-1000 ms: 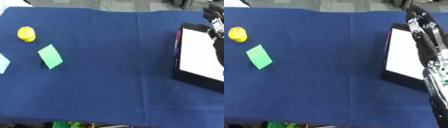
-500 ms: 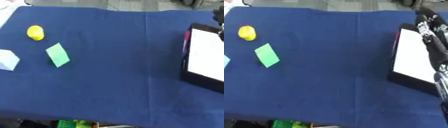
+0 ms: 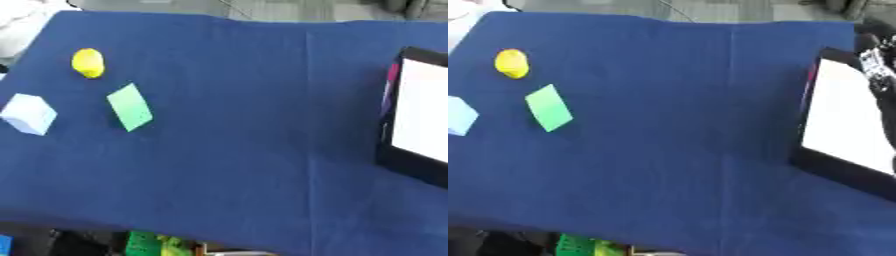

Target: Pick up the objects with one hand, pass them to the other hand, and then place them into the box on the other side of the table.

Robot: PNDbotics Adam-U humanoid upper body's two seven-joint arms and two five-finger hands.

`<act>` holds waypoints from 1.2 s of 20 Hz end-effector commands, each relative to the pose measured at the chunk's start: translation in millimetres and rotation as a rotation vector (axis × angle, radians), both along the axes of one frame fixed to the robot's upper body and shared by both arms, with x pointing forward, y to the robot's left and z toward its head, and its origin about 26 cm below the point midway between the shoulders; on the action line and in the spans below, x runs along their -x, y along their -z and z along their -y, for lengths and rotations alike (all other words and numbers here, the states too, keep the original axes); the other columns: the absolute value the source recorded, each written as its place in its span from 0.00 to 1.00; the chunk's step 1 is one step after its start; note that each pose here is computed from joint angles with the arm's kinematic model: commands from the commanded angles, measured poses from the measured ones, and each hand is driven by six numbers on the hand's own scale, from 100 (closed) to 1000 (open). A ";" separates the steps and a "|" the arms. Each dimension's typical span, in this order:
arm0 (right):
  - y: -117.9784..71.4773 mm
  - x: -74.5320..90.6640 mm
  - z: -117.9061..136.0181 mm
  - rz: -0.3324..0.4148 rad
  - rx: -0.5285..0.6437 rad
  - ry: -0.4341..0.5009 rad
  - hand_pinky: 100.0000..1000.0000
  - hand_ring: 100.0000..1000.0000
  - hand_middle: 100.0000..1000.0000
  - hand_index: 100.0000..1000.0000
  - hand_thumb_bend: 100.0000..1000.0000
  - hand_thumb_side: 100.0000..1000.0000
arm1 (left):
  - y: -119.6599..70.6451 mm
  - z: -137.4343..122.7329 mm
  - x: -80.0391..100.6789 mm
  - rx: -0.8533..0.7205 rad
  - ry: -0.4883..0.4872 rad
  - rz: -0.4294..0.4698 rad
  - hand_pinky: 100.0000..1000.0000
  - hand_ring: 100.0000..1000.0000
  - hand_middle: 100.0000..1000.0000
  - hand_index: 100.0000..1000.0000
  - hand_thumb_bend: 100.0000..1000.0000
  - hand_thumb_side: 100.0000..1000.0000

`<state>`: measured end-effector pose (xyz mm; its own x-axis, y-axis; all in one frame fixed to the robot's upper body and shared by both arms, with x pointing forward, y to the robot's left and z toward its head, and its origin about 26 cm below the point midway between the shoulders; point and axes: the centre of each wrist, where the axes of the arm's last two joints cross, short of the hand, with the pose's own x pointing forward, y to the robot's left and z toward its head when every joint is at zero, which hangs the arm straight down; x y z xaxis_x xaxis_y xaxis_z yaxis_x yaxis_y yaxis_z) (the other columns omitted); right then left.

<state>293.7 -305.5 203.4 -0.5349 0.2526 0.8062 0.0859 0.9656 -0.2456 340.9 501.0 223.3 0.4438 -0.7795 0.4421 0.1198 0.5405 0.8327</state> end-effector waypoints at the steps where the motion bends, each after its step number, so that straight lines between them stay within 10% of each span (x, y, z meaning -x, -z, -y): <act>1: -11.6 2.7 0.6 0.031 0.038 -0.007 0.90 1.00 0.89 0.92 0.00 0.60 | -17.8 -5.7 1.5 -0.049 -0.002 -0.060 0.98 0.90 0.76 0.86 0.52 0.64; 24: -10.4 2.4 -1.5 0.019 0.051 -0.011 0.90 1.00 0.88 0.92 0.00 0.60 | -15.9 22.9 -28.2 -0.107 0.201 -0.244 1.00 0.92 0.78 0.87 0.63 0.66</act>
<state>293.8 -304.3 203.1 -0.5252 0.2652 0.8086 0.0771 0.9611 -0.2651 371.3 474.8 222.6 0.3647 -0.8907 0.2714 0.4351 0.4207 0.7961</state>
